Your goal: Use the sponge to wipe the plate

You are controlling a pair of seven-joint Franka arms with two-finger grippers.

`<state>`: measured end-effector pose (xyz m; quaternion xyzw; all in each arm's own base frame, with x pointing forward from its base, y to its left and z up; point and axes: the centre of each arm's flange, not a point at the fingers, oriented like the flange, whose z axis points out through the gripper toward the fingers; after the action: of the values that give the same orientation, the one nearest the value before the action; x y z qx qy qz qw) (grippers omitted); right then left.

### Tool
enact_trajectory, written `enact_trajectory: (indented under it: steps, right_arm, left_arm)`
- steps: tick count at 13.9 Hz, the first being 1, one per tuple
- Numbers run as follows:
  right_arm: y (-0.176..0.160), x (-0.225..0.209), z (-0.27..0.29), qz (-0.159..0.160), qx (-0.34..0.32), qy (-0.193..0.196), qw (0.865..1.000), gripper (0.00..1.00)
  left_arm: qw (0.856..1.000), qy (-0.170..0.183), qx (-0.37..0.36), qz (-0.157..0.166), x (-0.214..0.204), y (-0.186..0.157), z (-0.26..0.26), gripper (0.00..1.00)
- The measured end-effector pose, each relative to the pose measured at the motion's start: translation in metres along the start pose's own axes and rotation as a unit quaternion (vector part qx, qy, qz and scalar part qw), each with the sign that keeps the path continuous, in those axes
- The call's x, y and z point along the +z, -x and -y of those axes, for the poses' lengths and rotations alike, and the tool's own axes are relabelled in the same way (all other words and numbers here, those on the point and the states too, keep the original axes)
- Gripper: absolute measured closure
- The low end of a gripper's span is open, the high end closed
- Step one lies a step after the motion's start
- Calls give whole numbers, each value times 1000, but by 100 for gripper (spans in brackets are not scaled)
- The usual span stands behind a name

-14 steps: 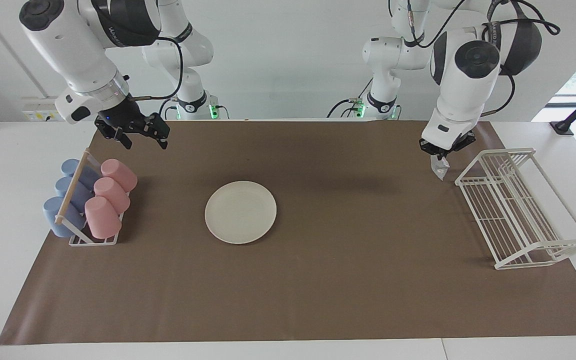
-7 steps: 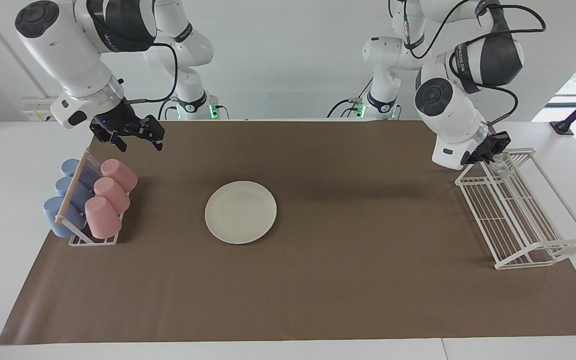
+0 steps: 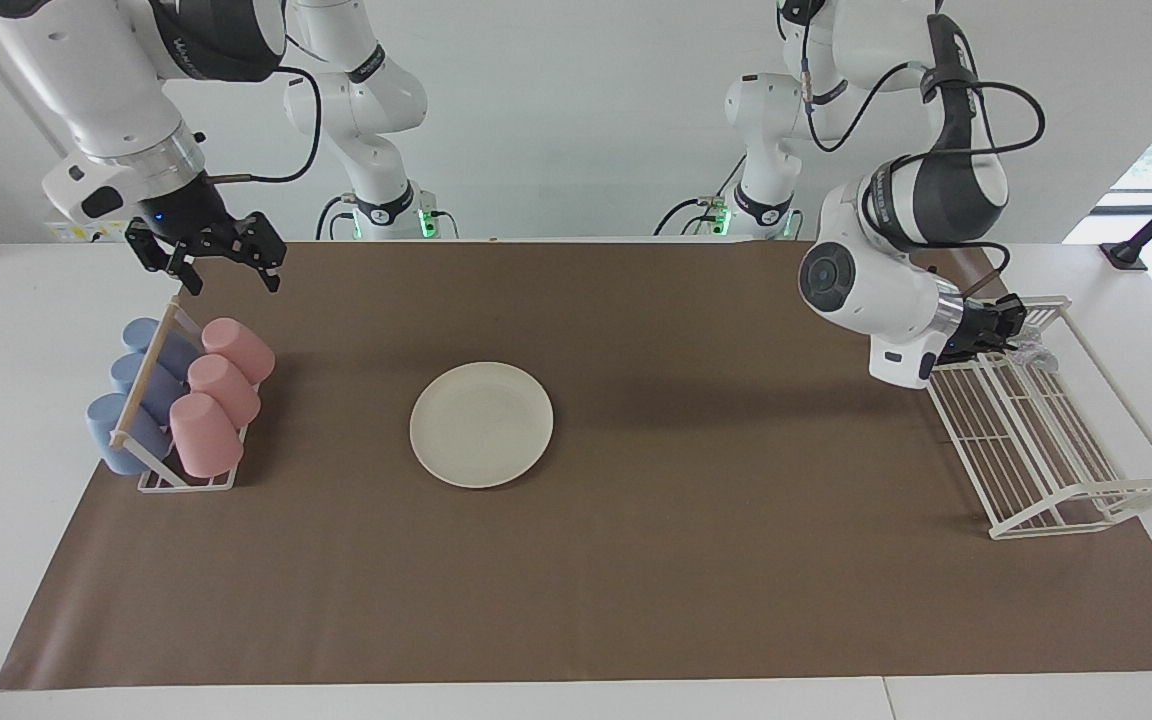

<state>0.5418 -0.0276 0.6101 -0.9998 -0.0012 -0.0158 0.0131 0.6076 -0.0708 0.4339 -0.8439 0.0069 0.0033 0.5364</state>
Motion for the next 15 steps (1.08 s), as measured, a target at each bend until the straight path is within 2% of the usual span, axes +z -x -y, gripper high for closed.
enact_trajectory:
  steps: [3,8,15]
  right_arm:
    - [2,-2,-3,-2,3,0,1000,0]
    - [3,2,-12,4,10,0,1000,0]
    - [3,1,-11,3,10,0,1000,0]
  left_arm:
    - [999,-29,-16,4,23,-10,-34,96]
    - [999,-11,-45,4,54,-19,-28,96]
    - [998,3,-55,2,53,-19,-32,96]
